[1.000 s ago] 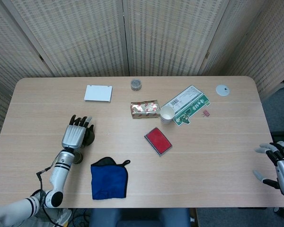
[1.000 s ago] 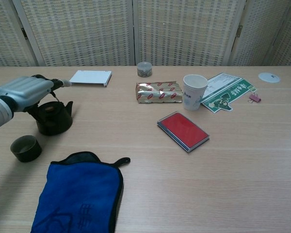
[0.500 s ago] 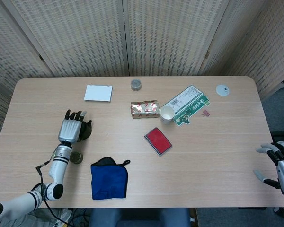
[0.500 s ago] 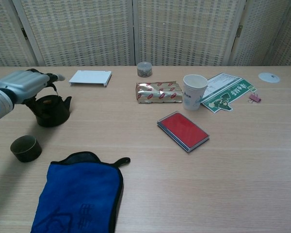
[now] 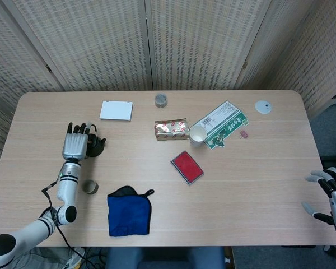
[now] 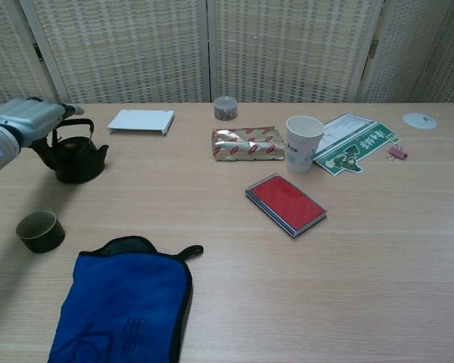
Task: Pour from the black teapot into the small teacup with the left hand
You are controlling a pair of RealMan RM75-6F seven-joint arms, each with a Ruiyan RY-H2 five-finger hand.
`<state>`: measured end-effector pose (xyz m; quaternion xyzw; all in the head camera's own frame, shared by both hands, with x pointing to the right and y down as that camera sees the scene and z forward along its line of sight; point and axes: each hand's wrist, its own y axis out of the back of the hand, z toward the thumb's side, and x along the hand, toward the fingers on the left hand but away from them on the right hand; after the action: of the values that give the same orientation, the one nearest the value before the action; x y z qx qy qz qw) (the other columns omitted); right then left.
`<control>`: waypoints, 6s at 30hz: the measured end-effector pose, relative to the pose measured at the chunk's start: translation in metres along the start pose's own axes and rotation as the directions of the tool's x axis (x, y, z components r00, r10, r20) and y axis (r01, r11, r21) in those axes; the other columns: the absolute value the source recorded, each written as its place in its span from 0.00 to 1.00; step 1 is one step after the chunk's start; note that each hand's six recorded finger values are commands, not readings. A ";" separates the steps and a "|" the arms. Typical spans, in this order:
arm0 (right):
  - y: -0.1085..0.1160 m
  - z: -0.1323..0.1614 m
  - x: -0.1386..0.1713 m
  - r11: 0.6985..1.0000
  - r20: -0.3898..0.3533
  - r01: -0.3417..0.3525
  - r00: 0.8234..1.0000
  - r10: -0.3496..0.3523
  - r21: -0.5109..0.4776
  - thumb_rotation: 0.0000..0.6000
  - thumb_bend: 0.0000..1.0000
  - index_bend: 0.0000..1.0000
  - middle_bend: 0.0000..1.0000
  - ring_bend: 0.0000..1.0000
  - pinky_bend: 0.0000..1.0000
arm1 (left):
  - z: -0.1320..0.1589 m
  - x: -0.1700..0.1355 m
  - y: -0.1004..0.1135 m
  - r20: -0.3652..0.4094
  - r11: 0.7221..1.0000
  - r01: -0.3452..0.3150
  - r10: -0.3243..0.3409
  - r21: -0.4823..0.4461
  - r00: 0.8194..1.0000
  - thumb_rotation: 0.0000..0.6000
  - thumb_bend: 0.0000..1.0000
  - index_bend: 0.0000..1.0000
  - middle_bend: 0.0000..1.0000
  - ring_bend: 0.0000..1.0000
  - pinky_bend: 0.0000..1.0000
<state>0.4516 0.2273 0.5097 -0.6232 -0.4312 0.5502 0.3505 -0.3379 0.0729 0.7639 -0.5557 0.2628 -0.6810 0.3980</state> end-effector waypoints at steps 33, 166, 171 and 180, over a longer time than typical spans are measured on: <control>-0.002 0.003 0.000 1.000 -0.007 -0.007 1.000 0.007 -0.001 1.00 0.14 0.33 0.26 0.16 0.23 | -0.003 0.030 0.046 0.036 0.987 0.093 -0.089 -0.133 0.995 0.02 0.28 0.22 0.19 0.12 0.00; 0.002 0.004 0.006 1.000 -0.018 0.011 1.000 -0.011 -0.009 1.00 0.14 0.33 0.26 0.16 0.23 | -0.003 -0.071 0.011 0.135 0.984 0.131 -0.114 -0.125 0.984 0.02 0.28 0.40 0.37 0.36 0.00; 0.002 0.004 0.006 1.000 -0.017 0.011 1.000 -0.011 -0.008 1.00 0.14 0.33 0.26 0.16 0.23 | -0.001 -0.073 0.011 0.140 0.983 0.138 -0.121 -0.124 0.983 0.02 0.28 0.40 0.37 0.37 0.00; 0.002 0.005 0.005 1.000 -0.019 0.011 1.000 -0.011 -0.008 1.00 0.14 0.33 0.26 0.16 0.23 | -0.008 -0.076 0.009 0.131 0.982 0.154 -0.140 -0.112 0.982 0.02 0.28 0.41 0.38 0.37 0.00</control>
<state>0.4466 0.2313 0.5054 -0.6276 -0.4335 0.5404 0.3552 -0.3384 0.1308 0.7133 -0.6375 0.2371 -0.6560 0.3272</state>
